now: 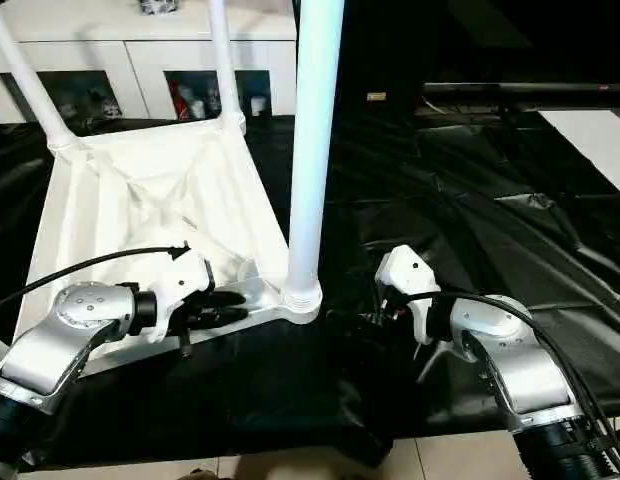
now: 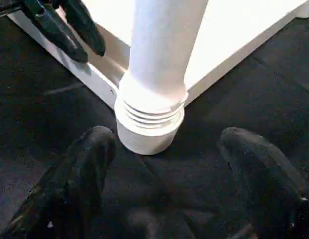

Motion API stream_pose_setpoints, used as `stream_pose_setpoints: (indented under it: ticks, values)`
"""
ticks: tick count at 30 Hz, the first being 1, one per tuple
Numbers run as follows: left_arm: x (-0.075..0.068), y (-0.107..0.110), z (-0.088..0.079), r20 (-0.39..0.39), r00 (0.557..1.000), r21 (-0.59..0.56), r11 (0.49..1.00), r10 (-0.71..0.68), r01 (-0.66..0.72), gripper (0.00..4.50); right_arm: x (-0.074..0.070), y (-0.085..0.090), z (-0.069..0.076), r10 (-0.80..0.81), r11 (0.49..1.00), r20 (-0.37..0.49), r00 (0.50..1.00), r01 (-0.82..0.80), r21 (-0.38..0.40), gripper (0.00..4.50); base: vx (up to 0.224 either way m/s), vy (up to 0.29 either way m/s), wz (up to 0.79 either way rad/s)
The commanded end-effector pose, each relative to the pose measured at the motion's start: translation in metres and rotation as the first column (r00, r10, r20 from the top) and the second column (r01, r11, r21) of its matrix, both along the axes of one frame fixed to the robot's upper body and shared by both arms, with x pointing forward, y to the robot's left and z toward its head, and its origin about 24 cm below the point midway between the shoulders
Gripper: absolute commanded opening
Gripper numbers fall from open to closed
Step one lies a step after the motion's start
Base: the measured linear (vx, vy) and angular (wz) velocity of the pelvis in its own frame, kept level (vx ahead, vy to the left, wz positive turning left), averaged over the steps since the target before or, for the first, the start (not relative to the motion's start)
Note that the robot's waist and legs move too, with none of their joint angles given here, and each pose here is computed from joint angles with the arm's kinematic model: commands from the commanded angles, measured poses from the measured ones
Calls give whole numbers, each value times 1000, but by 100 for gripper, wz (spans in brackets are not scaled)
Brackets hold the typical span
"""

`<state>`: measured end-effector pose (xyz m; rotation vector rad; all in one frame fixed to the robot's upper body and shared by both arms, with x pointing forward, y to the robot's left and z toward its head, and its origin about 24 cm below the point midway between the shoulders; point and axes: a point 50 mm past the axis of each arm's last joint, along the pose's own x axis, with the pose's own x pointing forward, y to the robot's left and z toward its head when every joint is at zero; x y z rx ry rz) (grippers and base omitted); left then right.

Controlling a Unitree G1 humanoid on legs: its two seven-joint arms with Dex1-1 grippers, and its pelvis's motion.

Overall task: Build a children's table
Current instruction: Rotate table base, then rotate leg to tighten

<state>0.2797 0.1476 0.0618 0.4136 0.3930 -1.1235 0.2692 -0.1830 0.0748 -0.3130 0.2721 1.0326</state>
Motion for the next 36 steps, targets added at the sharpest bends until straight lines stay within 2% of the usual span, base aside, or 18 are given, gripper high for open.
stream_pose_setpoints:
  ticks: [1, 19, 20, 25, 26, 30, 36]
  values:
    - [-5, 0, -7, -40, 999, 12, 1000, -4, 4, 102, 0, 3, 3, 8, 1000, 15, 1000, -8, -3, 377, 0, 0, 0]
    - [-8, 6, -19, -67, 997, 101, 995, 25, -18, 102, 0, 5, 1, 17, 1000, 8, 1000, -17, -9, 377, 0, 0, 0]
    - [-8, 6, -19, -71, 997, 92, 996, 28, -22, 72, 0, 5, 1, 18, 1000, 8, 1000, -18, -8, 377, 0, 0, 0]
    - [-7, 3, -18, -71, 997, 79, 996, 34, -29, 52, 2, 5, 1, 15, 1000, 9, 1000, -15, -9, 377, 0, 0, 0]
    - [-7, 3, -18, -71, 997, 78, 997, 36, -30, 22, 2, 5, 1, 13, 1000, 10, 1000, -13, -8, 377, 0, 0, 0]
    - [-6, 3, -19, -76, 996, 86, 996, 39, -32, 6, 3, 5, 2, 8, 1000, 12, 1000, -8, -6, 377, 0, 0, 0]
    - [-8, 5, -21, -88, 996, 118, 993, 20, -10, 6, 5, 6, 1, -1, 1000, 24, 1000, 1, 3, 377, 0, 0, 0]
